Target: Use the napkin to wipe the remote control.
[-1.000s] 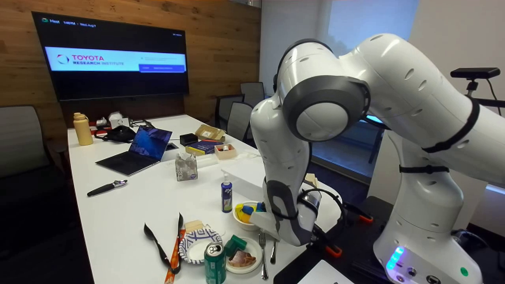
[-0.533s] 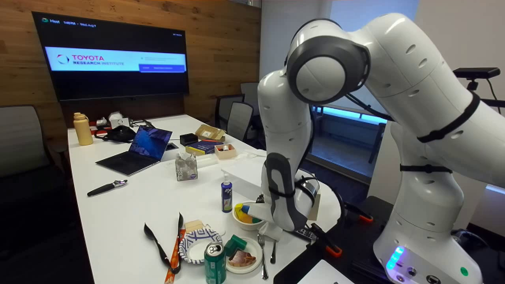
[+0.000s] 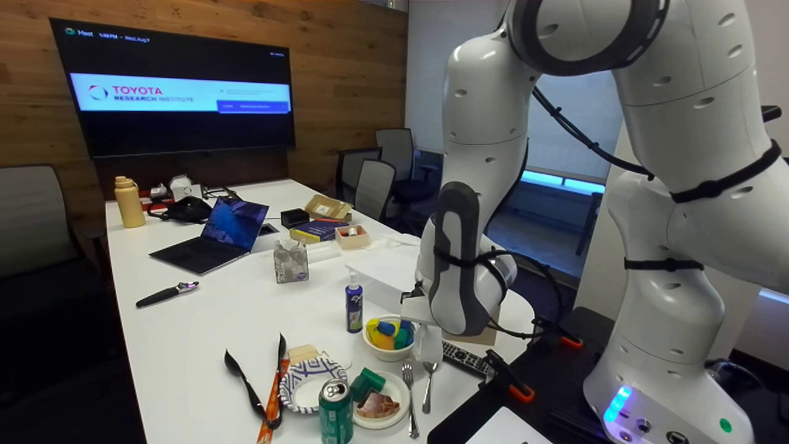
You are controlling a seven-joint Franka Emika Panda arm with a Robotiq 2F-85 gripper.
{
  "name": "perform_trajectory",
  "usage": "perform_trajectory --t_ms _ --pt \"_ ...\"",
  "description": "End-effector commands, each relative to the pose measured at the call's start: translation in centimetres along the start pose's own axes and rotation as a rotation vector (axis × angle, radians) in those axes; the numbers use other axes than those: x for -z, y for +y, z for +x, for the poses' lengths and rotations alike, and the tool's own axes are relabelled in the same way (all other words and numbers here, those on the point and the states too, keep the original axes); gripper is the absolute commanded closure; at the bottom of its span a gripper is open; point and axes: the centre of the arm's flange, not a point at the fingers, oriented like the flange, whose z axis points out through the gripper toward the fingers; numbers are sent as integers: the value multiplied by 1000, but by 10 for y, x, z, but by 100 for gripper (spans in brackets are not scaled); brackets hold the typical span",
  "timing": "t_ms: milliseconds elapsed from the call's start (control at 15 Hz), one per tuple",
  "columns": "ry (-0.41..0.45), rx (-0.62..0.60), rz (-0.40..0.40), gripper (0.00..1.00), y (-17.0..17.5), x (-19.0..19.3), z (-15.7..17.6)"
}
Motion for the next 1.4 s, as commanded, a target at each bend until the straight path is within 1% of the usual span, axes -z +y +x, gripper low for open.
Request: perform_trajectory --t_ms 0,133,400,533,667,800,933,1067,1200,1333 --pt "-4 156 120 100 -21 56 -6" --pt "0 237 192 100 -52 74 -17" --pt "11 410 312 100 -119 97 -51" --pt "18 497 393 100 -152 110 -70" --pt "-5 593 470 100 -181 117 -93" --pt "-75 685 529 100 -205 116 -123" --pt "-159 784 558 100 -220 109 -157" --pt "-226 850 550 100 -228 95 -184" --pt "-266 873 526 100 -232 71 -197" --pt "-290 875 502 100 -237 46 -198"
